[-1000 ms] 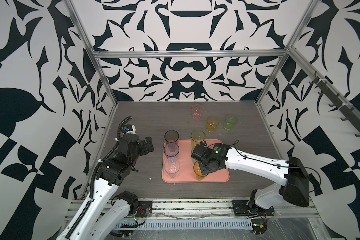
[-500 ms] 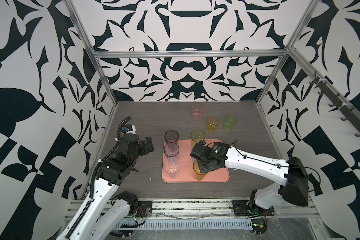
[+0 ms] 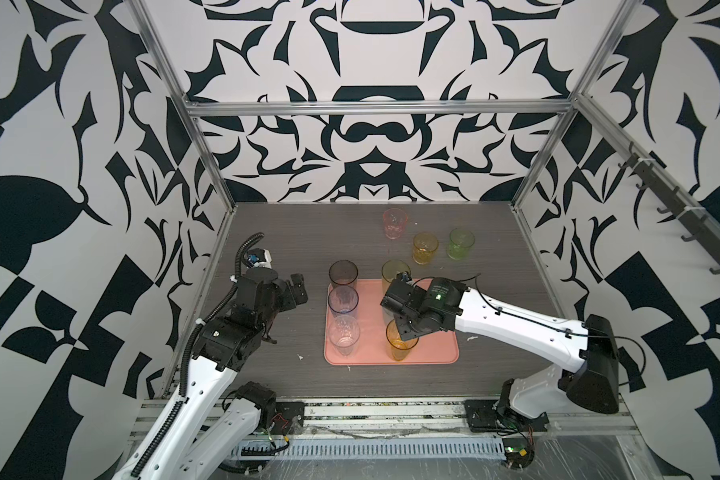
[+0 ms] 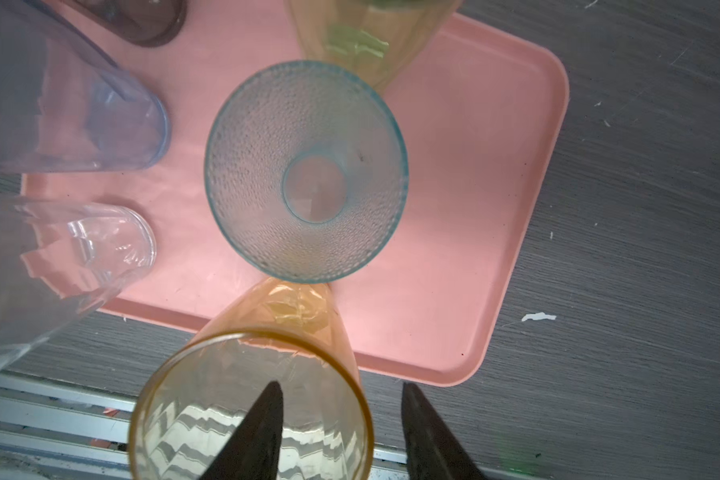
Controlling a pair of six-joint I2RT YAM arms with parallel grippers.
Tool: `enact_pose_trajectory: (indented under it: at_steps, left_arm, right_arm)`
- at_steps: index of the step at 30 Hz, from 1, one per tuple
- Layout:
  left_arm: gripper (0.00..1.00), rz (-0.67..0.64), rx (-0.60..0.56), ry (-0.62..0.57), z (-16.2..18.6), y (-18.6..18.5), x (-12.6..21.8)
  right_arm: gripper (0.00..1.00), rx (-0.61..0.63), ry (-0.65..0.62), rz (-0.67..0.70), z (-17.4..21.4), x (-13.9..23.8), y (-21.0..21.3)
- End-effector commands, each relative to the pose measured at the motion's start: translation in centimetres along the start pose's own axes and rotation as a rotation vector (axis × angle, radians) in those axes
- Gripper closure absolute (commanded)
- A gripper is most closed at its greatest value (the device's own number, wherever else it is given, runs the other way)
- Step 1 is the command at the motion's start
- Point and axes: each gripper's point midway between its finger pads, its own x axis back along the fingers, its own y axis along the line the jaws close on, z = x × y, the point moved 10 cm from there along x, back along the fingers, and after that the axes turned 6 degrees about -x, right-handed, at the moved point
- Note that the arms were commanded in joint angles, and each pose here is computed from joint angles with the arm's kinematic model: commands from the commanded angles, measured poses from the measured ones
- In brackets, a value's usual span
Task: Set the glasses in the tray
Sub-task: 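Lower the tall yellow glass onto the tray beside the teal glass, then open the right gripper to release the tall yellow glass, then raise the right gripper and move it over the pink glass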
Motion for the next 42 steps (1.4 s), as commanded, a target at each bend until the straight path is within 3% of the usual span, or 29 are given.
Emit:
enact_pose_trajectory:
  at_steps: [1,19,32,42]
  left_arm:
    - [0.01,-0.014,0.005,0.006,0.4,0.3,0.1]
    - [0.01,0.007,0.015,0.002,0.2,0.2,0.5]
    - [0.0,0.077,0.004,-0.008,-0.6,-0.6,0.5]
    - [0.01,0.176,-0.049,0.002,-1.2,-1.8,0.0]
  right_arm:
    - [0.47,0.021,-0.07,-0.008,-0.5,3.0,-1.0]
    - [0.44,0.058,-0.311,0.038,-3.7,8.2,-3.1]
    - [0.43,-0.081,-0.412,-0.032,-10.9,7.7,-7.5]
    - [0.33,-0.159,-0.489,-0.007,-17.9,5.6,-10.0]
